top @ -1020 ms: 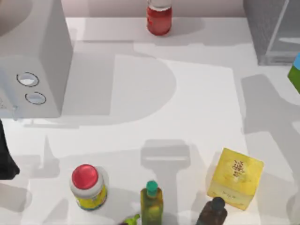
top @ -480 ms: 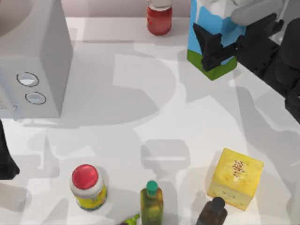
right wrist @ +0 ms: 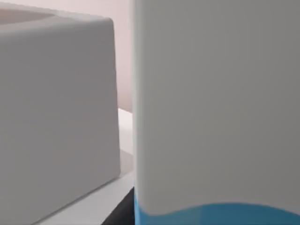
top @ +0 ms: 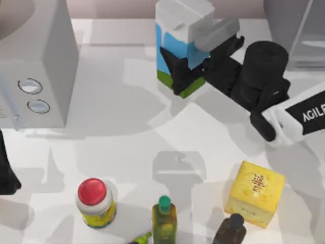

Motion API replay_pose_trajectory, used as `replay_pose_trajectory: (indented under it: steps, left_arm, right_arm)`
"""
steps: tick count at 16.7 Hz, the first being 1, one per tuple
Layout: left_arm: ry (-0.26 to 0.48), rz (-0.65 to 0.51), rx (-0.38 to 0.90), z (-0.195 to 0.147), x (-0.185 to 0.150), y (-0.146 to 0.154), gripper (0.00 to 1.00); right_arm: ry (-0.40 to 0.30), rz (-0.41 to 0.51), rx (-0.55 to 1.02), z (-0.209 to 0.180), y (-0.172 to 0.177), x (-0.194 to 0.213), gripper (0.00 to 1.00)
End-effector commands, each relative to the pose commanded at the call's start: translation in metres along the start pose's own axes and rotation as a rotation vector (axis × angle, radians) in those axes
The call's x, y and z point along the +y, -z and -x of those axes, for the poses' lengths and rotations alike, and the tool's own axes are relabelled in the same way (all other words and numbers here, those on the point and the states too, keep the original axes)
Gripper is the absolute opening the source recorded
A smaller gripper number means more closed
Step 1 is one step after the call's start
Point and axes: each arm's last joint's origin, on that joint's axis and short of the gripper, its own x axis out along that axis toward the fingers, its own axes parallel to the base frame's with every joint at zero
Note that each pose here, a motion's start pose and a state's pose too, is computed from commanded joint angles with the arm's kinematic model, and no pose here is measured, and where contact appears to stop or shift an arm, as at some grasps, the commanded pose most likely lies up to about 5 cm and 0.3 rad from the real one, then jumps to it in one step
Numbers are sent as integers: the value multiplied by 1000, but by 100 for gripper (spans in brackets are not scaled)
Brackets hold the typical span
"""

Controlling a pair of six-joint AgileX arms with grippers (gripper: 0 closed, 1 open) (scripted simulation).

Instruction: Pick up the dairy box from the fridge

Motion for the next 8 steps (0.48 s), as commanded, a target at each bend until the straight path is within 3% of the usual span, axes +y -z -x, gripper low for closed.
replay_pose_trajectory:
  steps: [8]
  left_arm:
    - [0,0,0,0,0,0,100]
  right_arm:
    - [1,-2,3,-4,5,-1,0]
